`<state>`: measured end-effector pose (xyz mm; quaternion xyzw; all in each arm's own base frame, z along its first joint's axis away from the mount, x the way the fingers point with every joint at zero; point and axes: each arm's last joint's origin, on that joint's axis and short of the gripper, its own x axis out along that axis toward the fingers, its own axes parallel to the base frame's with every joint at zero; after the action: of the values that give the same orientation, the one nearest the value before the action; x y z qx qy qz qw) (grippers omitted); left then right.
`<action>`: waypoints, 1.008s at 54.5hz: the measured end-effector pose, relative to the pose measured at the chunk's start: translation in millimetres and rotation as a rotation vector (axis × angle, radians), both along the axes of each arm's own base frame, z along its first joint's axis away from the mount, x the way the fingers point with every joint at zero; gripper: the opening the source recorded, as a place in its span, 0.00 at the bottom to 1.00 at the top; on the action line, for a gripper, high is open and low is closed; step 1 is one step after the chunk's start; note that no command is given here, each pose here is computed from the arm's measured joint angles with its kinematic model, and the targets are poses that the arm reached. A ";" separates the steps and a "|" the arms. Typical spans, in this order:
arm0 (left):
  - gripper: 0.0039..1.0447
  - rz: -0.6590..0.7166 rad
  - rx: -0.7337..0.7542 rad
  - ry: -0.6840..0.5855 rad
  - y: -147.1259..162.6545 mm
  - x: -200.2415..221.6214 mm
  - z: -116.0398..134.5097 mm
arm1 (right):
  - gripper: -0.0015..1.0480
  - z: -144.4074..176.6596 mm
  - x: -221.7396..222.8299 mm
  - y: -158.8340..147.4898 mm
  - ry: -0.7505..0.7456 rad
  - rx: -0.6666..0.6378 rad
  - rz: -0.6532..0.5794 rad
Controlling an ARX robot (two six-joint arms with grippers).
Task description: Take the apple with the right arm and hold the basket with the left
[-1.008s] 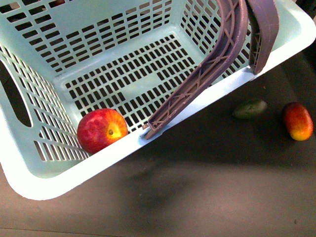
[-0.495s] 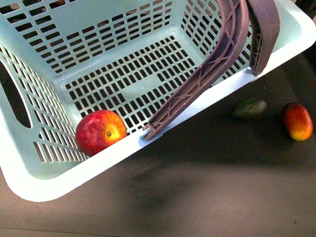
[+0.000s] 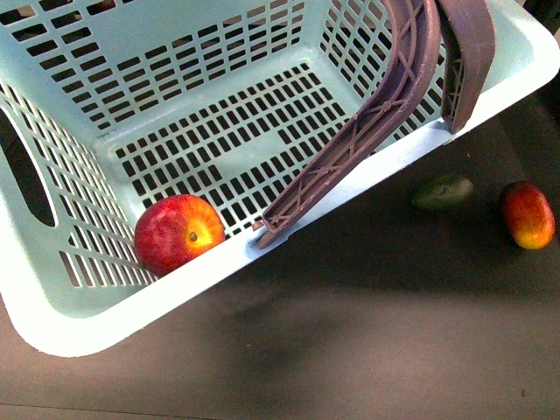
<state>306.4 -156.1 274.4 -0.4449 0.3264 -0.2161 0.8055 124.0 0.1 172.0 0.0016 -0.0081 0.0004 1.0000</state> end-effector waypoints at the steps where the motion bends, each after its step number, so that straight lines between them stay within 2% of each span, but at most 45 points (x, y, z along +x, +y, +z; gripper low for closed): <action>1: 0.18 0.000 0.000 0.000 0.0 0.0 0.0 | 0.02 0.2 -0.9 0.0 -0.001 0.000 0.000; 55: 0.18 -0.002 0.000 -0.001 -0.1 -0.1 0.0 | 0.02 -2.9 -26.9 0.0 0.005 0.000 0.000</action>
<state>306.4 -156.3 274.4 -0.4444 0.3266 -0.2169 0.8055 97.1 0.1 169.1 0.0018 -0.0058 0.0004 1.0000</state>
